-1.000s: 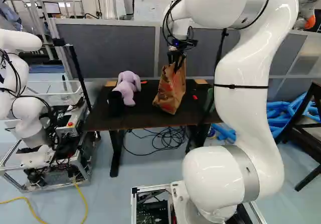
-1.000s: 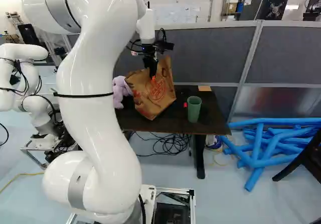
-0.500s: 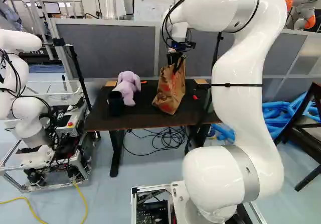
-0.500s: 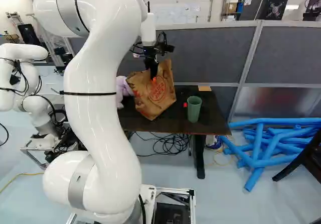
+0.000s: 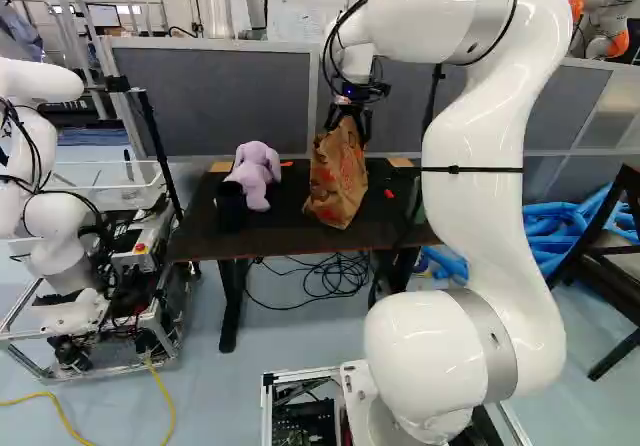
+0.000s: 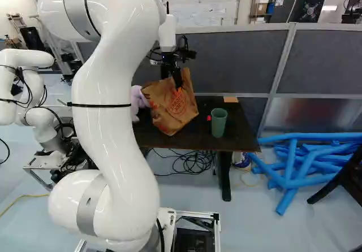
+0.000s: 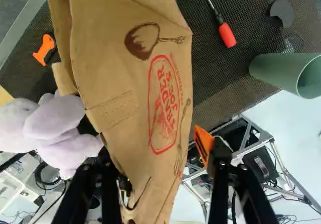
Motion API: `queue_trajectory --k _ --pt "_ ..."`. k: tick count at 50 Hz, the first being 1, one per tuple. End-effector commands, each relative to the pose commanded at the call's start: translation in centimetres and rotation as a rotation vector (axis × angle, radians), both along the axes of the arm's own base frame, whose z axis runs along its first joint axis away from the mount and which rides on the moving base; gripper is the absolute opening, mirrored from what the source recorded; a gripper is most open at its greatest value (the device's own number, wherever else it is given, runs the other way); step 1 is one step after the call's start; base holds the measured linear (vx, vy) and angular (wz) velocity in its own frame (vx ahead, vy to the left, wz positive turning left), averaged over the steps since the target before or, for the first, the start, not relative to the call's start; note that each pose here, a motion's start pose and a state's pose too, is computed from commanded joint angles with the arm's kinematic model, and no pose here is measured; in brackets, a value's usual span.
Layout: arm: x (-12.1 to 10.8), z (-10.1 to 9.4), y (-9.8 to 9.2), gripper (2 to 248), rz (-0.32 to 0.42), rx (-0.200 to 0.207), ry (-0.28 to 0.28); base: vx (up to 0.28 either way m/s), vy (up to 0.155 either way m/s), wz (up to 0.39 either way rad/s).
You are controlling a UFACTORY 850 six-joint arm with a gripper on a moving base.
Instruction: Pick up the bag on the ground and place it on the table
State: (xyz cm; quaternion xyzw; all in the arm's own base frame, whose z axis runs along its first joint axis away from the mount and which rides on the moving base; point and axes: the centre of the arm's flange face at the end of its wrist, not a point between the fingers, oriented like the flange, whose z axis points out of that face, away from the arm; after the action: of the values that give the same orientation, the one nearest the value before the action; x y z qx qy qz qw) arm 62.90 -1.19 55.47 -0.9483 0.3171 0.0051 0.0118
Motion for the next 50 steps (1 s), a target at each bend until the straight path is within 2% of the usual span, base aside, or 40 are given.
queue_trajectory --k 4,5,10,11,24,50 --pt "0.0 0.0 0.0 176 0.000 0.000 0.000 0.000 0.000 0.000" --pt "0.0 0.0 0.0 213 0.000 0.000 0.000 0.000 0.000 0.000" --pt "0.0 0.0 0.0 213 0.000 0.000 0.000 0.000 0.000 0.000" --pt "0.0 0.0 0.0 245 0.000 0.000 0.000 0.000 0.000 0.000" --pt "-0.1 0.4 0.0 247 0.000 0.000 -0.006 0.000 0.000 0.000" --pt "-1.8 4.2 0.0 247 0.001 -0.001 -0.043 0.000 0.000 0.000"
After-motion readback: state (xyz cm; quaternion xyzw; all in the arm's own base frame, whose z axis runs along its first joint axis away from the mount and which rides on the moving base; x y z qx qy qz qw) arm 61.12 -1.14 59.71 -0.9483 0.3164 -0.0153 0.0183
